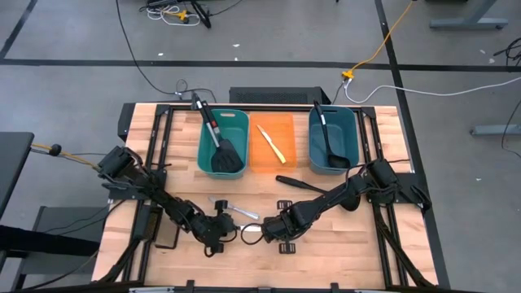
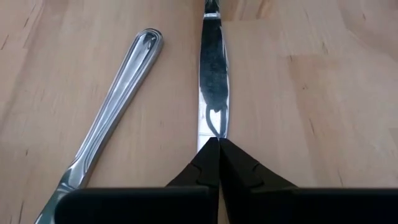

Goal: Pick & Place Kitchen Items
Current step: Put the bottom silver knife into the orange bin

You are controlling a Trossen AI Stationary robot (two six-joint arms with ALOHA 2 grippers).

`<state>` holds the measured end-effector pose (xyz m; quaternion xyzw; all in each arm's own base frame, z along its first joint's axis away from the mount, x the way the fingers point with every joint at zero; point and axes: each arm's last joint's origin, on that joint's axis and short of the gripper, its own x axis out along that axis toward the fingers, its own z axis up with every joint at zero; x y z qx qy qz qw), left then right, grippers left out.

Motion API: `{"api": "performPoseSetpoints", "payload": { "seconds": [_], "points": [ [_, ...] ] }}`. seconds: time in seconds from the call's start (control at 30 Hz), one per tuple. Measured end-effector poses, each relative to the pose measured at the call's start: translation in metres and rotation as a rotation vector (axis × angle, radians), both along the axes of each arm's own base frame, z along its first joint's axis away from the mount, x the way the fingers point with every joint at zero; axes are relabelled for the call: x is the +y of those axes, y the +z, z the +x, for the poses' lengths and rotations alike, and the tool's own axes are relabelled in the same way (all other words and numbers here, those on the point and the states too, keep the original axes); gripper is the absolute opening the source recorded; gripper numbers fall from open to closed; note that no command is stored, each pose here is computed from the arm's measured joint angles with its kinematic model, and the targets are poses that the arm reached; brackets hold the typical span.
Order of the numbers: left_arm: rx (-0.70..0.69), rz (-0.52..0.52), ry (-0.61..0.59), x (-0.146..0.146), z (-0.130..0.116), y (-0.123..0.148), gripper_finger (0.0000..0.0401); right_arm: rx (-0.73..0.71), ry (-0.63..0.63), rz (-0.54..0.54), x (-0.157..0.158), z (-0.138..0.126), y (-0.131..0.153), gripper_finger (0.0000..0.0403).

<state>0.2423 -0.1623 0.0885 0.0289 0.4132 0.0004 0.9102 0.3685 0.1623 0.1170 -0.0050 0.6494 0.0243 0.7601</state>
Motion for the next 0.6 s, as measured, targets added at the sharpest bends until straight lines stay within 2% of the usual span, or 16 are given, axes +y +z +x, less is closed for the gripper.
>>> {"api": "performPoseSetpoints", "payload": {
  "seconds": [0.2,0.4,0.6],
  "points": [
    [-0.013,0.049,-0.048,-0.004,-0.005,0.004,0.0015,-0.045,-0.01,-0.007,0.0,-0.002,0.016,0.0066],
    [-0.033,0.061,-0.08,-0.005,-0.012,0.02,0.0016,-0.079,-0.023,-0.029,-0.003,-0.006,0.032,0.0066],
    [-0.04,0.087,-0.07,-0.006,-0.017,0.025,0.0017,-0.082,-0.028,-0.028,-0.002,-0.007,0.033,0.0066]
  ]
}}
